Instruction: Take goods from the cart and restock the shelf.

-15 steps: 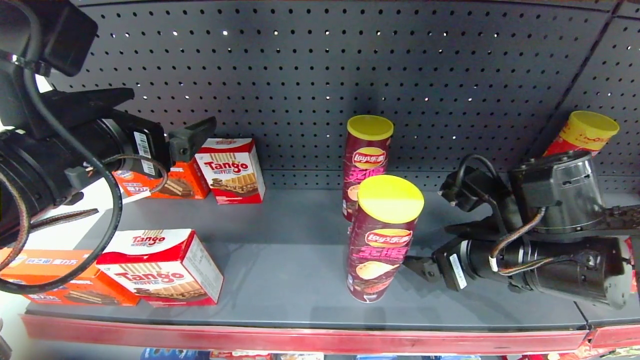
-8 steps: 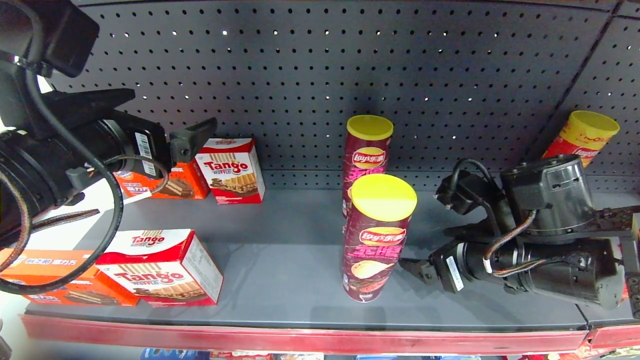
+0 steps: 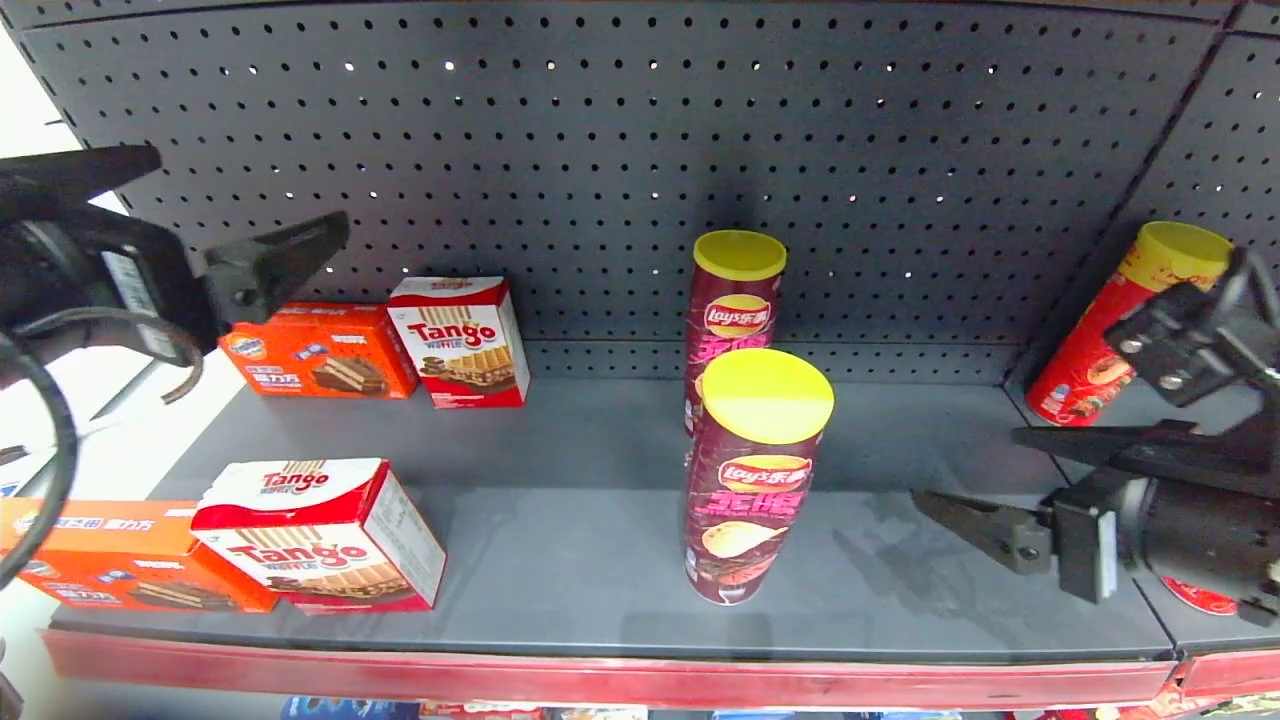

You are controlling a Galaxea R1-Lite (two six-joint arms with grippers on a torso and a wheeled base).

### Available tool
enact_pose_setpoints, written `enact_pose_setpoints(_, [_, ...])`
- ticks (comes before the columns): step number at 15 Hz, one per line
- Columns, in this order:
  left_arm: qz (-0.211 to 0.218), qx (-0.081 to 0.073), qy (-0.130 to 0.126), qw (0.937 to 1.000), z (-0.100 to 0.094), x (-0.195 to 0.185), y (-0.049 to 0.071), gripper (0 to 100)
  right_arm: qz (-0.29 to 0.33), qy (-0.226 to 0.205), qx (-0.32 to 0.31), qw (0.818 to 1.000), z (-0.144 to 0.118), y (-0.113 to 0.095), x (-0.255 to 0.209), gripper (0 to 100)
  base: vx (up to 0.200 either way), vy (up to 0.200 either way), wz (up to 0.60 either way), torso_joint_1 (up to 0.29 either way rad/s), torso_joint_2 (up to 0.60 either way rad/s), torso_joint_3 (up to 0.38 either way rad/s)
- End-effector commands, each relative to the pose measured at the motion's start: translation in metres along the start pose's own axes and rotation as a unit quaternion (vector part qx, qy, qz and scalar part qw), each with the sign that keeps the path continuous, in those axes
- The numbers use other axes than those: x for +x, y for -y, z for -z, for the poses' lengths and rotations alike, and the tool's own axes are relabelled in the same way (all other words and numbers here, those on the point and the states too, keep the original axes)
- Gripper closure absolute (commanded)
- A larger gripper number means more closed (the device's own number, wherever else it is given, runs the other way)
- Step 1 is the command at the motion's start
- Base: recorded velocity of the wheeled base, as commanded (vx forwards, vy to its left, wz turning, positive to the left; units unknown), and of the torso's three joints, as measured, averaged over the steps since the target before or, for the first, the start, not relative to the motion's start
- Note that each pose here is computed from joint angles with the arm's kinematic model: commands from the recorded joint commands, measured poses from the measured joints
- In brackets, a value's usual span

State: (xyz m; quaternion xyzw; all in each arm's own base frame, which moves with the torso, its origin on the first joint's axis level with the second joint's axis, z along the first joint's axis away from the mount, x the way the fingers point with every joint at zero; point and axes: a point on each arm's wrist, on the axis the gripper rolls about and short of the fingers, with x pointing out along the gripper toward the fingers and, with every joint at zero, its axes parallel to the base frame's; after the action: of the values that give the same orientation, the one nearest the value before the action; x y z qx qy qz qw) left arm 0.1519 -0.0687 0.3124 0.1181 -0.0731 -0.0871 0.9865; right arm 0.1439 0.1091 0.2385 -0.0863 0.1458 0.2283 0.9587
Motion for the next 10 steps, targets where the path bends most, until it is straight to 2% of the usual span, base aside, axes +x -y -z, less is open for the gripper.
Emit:
enact_pose_setpoints(1, [-0.011,0.008,0.037,0.9992,-0.014,-0.049,-0.018,0,-0.010,0.055,-0.003,0.998,0.024,0.007,-0.058,0,0.000,0.000,0.00,0.000,0.00,0.000])
enact_pose_setpoints(2, [-0.012,0.014,0.036,0.9992,-0.010,-0.072,-0.023,0,-0.004,0.062,-0.006,0.998,0.028,0.009,-0.065,0,0.000,0.000,0.00,0.000,0.00,0.000])
enact_pose_setpoints(3, [-0.008,0.017,0.024,0.9995,0.006,-0.105,-0.028,0,0.002,0.073,-0.009,0.997,0.048,0.014,-0.082,0,0.000,0.000,0.00,0.000,0.00,0.000])
enact_pose_setpoints(5, [-0.008,0.021,0.013,0.9997,0.034,-0.145,-0.031,0,0.002,0.095,-0.003,0.995,0.070,0.018,-0.102,0,0.000,0.000,0.00,0.000,0.00,0.000])
enact_pose_setpoints(6, [-0.009,0.023,0.010,0.9996,0.039,-0.152,-0.032,0,0.003,0.098,-0.002,0.995,0.073,0.019,-0.104,0,0.000,0.000,0.00,0.000,0.00,0.000])
enact_pose_setpoints(8, [-0.003,0.038,-0.022,0.9990,0.081,-0.188,-0.030,0,0.016,0.112,0.005,0.994,0.097,0.022,-0.117,0,0.000,0.000,0.00,0.000,0.00,0.000])
enact_pose_setpoints(10, [-0.023,0.047,-0.042,0.9977,0.106,-0.205,-0.025,0,0.052,0.129,0.016,0.990,0.114,0.026,-0.127,0,0.000,0.000,0.00,0.000,0.00,0.000])
